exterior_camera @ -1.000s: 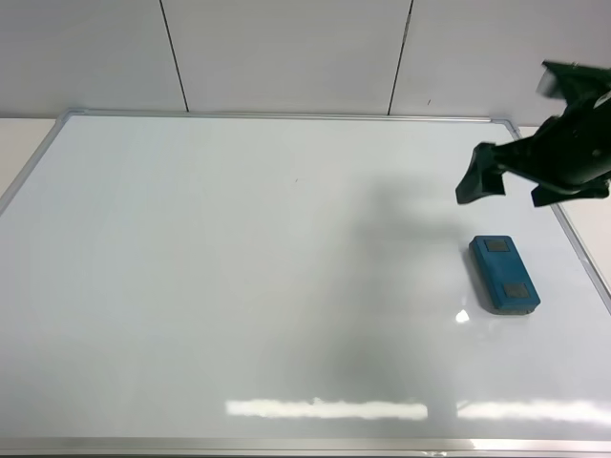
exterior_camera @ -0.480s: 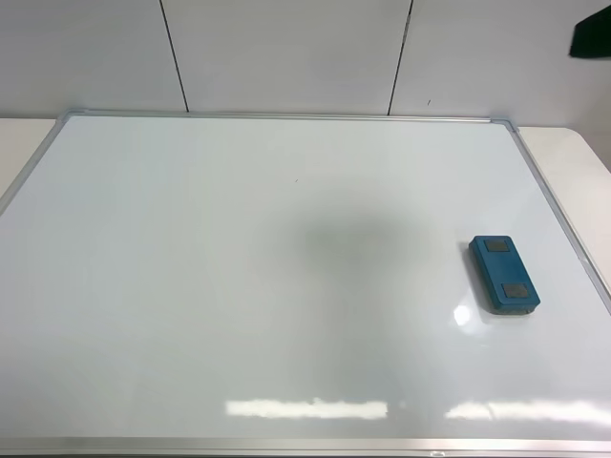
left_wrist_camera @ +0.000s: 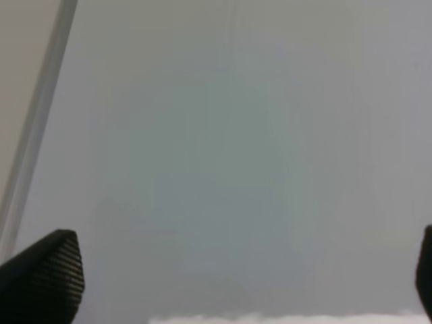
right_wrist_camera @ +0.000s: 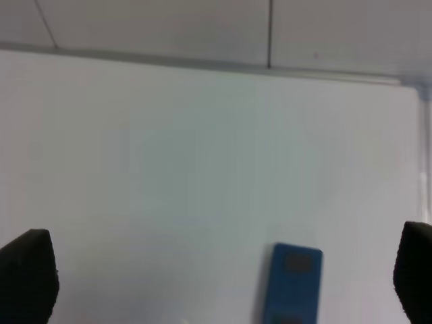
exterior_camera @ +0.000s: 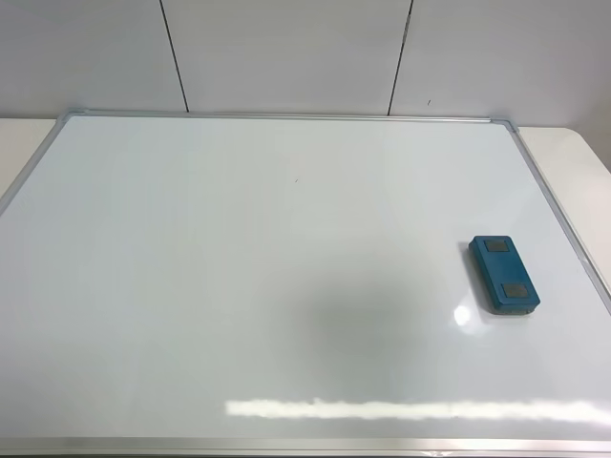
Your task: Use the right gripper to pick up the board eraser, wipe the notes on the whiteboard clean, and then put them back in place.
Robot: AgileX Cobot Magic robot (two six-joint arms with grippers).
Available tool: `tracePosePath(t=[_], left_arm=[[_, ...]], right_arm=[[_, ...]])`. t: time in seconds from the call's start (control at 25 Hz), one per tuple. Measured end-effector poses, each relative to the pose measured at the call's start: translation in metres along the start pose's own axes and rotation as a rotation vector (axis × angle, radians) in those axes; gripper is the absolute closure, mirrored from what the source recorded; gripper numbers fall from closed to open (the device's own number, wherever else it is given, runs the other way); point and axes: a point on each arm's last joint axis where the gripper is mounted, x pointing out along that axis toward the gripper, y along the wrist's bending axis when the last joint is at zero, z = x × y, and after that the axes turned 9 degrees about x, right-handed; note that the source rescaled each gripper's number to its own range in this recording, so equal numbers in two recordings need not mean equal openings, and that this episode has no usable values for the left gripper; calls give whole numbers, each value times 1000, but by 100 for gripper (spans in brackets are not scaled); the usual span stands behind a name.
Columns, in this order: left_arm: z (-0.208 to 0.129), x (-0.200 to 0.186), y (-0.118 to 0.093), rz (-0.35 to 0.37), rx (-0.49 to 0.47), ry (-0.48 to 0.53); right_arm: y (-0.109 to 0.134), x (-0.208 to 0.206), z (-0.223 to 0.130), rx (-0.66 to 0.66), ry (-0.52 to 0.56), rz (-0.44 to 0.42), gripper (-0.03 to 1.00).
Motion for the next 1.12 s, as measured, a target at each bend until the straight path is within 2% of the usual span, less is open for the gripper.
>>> tracePosePath(t=[0.12,0.24,0.4,0.72,0.96,1.12], left_arm=[[0,0,0,0,0,0],[0,0,0,0,0,0],[0,0,0,0,0,0],[0,0,0,0,0,0],[0,0,0,0,0,0],[0,0,0,0,0,0]], right_arm=[[-6,-3,-19,23,19,-53,-3],[-12,1,-51,41,47,-71,-3],[-16,0,-76,31,38,-81,-3],[-26,-17,-90,8,-58,-188,-3],[-33,-3,-103,15,14,-230,-3],[-34,-3,-103,24,11,-239,-3]])
